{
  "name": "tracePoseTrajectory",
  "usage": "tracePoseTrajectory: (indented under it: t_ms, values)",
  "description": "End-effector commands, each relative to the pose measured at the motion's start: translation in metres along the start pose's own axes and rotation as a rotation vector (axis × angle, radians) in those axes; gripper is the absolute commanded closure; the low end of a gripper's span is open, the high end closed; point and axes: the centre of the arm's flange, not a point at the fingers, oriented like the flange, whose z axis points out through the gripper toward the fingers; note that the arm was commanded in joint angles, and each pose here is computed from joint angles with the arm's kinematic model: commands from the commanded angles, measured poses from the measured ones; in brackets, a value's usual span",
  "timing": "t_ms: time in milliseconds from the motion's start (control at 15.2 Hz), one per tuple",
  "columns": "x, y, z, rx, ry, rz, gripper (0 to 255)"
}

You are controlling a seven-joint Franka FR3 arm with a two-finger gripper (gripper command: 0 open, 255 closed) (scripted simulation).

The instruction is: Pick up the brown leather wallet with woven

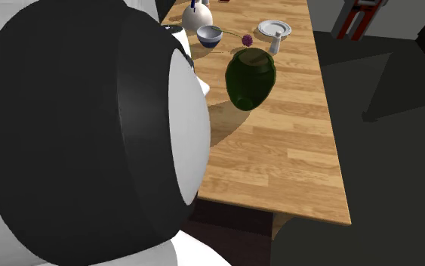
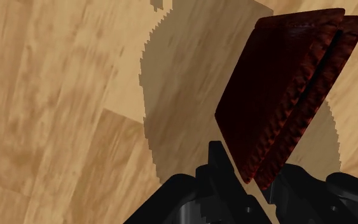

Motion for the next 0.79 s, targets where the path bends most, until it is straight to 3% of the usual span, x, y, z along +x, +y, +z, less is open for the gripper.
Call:
tracePoseTrajectory:
  t_ms: [0,726]
  values:
    - [0.001,0.000,-0.012,0.000,0.000,0.000,255]
    - [0.002,0.001,-0.060,0.000,0.000,0.000,255]
